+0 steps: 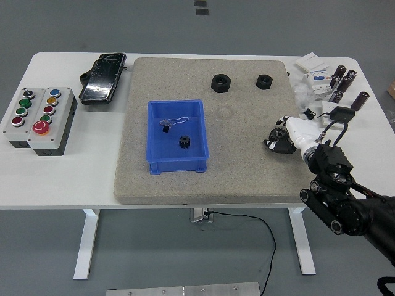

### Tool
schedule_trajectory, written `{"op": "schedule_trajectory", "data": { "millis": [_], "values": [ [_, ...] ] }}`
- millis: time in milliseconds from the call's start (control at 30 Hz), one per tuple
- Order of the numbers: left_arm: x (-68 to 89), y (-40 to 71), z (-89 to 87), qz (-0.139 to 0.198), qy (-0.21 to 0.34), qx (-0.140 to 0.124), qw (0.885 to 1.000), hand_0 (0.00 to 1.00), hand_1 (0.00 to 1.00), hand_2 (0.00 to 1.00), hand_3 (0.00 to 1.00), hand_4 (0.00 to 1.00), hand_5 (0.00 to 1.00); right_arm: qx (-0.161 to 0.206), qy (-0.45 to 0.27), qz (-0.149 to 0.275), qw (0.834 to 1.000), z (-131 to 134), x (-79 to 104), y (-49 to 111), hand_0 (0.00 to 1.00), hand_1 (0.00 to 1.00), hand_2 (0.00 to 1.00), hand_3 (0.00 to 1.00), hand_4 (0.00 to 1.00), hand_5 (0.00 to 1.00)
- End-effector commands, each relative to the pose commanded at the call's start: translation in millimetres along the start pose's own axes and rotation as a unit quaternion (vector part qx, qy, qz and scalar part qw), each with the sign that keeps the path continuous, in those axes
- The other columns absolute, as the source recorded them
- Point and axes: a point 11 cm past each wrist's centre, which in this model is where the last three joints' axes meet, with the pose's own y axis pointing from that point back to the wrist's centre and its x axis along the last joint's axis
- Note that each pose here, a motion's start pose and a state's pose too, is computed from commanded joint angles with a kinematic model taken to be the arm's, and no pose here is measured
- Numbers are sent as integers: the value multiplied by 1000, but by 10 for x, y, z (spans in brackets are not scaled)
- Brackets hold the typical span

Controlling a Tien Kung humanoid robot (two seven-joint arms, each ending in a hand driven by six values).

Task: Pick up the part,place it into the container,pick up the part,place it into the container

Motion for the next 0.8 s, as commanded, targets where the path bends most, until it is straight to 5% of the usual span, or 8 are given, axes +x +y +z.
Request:
{"op": "schedule_trajectory", "data": {
  "millis": [567, 600, 767, 800],
  "values": [
    [-2, 0, 3, 0, -1, 0, 1000, 676, 686, 645, 689, 714, 285, 12, 8, 10, 1000, -17, -62, 20, 485, 675, 730, 735, 784, 538],
    [-2, 0, 4, 0, -1, -1, 1000, 676, 685, 646, 688, 714, 285, 14, 8, 14, 1000, -20, -57, 21, 432, 599, 601, 642, 453, 183],
    [-5, 0, 3, -1, -1, -1, 1000, 676, 685, 646, 688, 714, 285, 20, 10, 26, 999, -37, -37, 24, 432, 599, 601, 642, 453, 183],
    [-4, 0, 3, -1, -1, -1, 1000, 676, 685, 646, 688, 714, 285, 21, 11, 27, 999, -37, -37, 24, 442, 583, 575, 603, 410, 54]
  ]
}}
